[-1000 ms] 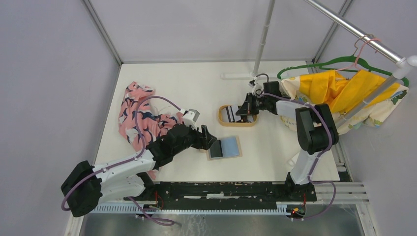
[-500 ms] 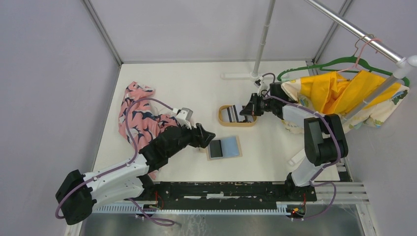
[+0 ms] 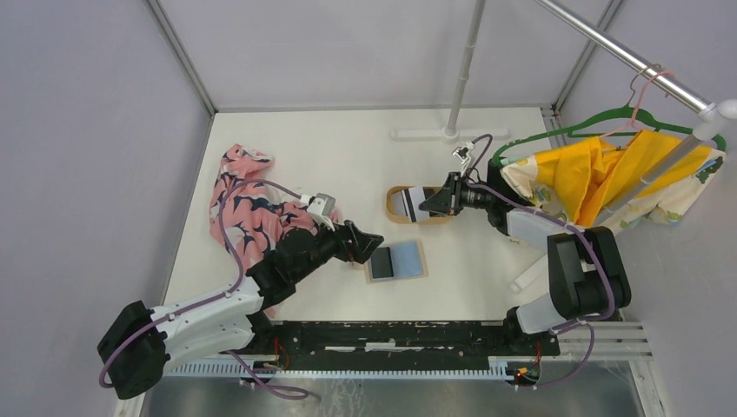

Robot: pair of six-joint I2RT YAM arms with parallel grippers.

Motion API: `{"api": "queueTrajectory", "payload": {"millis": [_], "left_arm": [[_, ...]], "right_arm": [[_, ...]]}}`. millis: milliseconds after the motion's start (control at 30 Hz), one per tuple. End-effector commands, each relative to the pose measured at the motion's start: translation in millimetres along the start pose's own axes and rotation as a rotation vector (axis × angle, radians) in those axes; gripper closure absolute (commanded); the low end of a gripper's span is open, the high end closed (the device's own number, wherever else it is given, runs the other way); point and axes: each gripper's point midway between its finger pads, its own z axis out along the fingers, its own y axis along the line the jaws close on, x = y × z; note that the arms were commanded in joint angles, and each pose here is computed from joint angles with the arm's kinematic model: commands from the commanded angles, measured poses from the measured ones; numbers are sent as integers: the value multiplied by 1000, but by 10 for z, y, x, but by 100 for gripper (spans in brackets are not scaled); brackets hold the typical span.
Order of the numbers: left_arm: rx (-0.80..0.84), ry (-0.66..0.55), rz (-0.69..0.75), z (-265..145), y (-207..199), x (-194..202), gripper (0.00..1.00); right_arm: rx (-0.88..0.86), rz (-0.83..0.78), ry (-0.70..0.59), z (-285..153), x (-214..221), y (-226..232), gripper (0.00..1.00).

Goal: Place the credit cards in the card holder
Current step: Pick up the credit card from the storage box, then insert the credit card into the card holder.

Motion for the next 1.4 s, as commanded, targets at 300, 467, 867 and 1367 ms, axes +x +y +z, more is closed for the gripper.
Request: {"api": "queueTrajectory", "payload": {"millis": [300, 467, 867, 1367], "left_arm": [[281, -127, -119, 4, -378, -269, 7], [351, -136, -141, 60, -444, -334, 8], [421, -112, -125, 130, -566, -371, 38], [480, -33, -83, 175, -652, -251, 95]], "right_arm": [[-371, -255, 5, -92, 173, 891, 100], [-439, -298, 51, -33, 308, 1082, 100], [-514, -330, 104, 5, 444, 1272, 100], [-543, -355, 138, 28, 534, 1306, 100]]}}
